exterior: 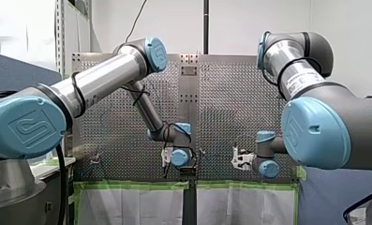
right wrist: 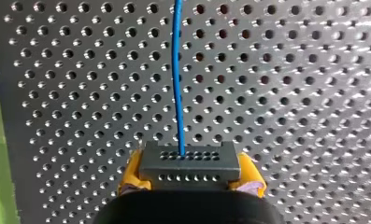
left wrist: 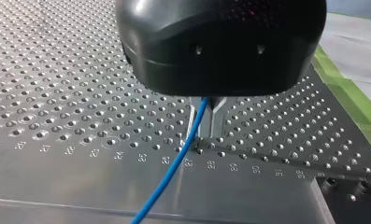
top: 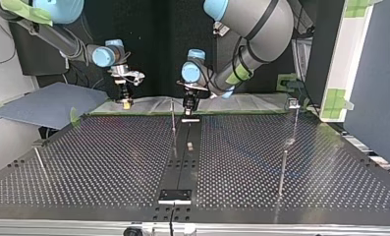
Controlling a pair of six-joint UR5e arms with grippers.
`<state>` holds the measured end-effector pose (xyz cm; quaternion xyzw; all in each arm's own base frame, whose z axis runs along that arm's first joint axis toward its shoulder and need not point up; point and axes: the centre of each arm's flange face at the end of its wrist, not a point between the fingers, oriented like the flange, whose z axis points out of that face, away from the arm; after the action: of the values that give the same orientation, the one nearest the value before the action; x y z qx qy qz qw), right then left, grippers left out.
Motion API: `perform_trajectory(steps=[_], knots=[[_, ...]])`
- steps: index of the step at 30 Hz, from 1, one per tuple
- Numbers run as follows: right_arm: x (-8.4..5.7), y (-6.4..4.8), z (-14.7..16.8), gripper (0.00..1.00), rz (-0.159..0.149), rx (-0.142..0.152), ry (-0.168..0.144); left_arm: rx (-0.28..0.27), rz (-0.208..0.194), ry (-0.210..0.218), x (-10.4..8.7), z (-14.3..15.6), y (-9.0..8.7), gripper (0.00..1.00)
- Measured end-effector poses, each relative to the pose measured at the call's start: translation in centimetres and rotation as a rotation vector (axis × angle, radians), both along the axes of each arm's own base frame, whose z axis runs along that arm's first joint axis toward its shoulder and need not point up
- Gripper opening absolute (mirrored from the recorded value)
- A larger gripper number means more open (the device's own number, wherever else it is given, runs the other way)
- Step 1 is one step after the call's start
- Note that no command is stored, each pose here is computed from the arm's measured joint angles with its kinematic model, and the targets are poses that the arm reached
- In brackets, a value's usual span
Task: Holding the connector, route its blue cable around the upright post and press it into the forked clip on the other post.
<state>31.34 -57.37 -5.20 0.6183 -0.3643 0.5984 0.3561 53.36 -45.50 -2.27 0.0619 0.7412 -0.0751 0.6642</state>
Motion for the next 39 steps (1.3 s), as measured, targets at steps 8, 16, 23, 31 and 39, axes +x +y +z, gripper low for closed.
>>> perform_trajectory(steps=[8, 16, 23, 31, 39], knots=[[0.3, -1.6, -0.8, 0.0, -0.001, 0.019, 0.024, 0.002, 0.004, 0.002, 0.1, -0.3, 0.2, 0.02], [0.6, -3.0, -1.5, 0.0, -0.001, 0.034, 0.05, -0.011, -0.001, -0.004, 0.6, -0.1, 0.4, 0.02], [0.8, -3.9, -1.0, 0.0, -0.002, 0.023, 0.05, -0.037, -0.008, -0.021, 2.0, 0.9, 0.0, 0.02], [0.8, -4.5, -0.7, 0.0, -0.005, 0.028, 0.06, -0.04, -0.003, -0.022, 2.9, 1.5, 0.1, 0.02], [0.8, -4.5, -0.7, 0.0, -0.004, 0.03, 0.063, -0.03, -0.008, -0.005, 2.9, 1.4, 0.2, 0.24]])
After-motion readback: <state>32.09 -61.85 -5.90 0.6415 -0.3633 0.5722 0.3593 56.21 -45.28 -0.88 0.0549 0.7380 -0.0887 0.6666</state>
